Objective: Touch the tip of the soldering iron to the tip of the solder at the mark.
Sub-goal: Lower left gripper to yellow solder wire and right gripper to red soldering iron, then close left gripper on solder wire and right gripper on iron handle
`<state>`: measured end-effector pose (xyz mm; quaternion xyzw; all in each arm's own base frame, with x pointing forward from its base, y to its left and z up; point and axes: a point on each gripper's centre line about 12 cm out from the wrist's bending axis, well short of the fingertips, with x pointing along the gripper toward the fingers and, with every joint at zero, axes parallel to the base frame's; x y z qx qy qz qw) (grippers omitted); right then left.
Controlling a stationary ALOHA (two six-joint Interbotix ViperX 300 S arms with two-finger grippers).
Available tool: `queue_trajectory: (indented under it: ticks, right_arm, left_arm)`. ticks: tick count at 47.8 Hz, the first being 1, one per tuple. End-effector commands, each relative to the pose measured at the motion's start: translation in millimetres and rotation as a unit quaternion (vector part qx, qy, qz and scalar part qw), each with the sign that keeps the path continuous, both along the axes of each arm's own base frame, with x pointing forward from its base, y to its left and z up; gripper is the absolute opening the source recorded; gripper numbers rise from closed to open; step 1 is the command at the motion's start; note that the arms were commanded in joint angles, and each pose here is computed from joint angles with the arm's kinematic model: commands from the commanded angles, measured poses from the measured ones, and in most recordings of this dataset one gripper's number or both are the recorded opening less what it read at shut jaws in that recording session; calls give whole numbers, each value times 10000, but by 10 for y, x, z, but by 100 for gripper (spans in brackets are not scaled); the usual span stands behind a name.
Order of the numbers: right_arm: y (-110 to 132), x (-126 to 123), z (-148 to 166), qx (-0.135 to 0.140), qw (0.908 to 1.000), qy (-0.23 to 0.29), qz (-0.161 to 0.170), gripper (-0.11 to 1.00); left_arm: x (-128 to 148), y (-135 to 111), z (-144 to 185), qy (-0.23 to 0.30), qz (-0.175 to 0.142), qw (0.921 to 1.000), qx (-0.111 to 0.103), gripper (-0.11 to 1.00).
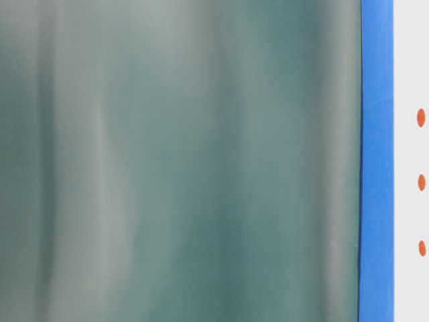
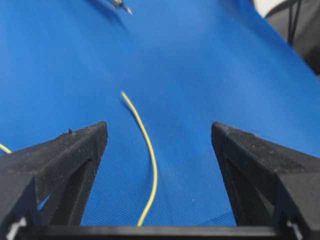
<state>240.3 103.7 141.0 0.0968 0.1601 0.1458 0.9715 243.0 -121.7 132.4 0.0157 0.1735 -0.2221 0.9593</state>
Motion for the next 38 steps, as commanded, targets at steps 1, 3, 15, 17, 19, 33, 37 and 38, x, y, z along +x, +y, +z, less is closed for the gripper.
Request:
queue_trajectory:
  ticks: [1,3,15,17,19,33,37,38]
  right_arm:
    - [73,92,-82,22,10000,43,-58,91]
    - [90,107,-146,11,9999,126,-100,91]
    - [206,173,-409,-4,9990,350,-278,89]
    - [215,171,-452,-11,9986,410,-328,89]
    - [221,170,-498,-20,9981,470,-388,88]
    - [319,270,-678,-115,9971,629,-404,77]
    - [334,290,-698,-133,9971,638,-394,75]
    - [336,293,-700,-133,9971,638,-394,74]
  left_arm:
    - [78,-60,-60,-37,-22,10000,-63,79]
    - [96,-74,-108,27,-16,10000,-71,79]
    - [137,-98,-392,521,63,9986,-29,78]
    - [134,-97,-424,562,64,9984,-8,78]
    - [131,-95,-454,603,65,9982,13,78]
    - [146,-96,-561,737,81,9972,87,71]
    - [149,-93,-560,730,88,9973,83,69]
    - [146,-96,-564,733,78,9972,94,69]
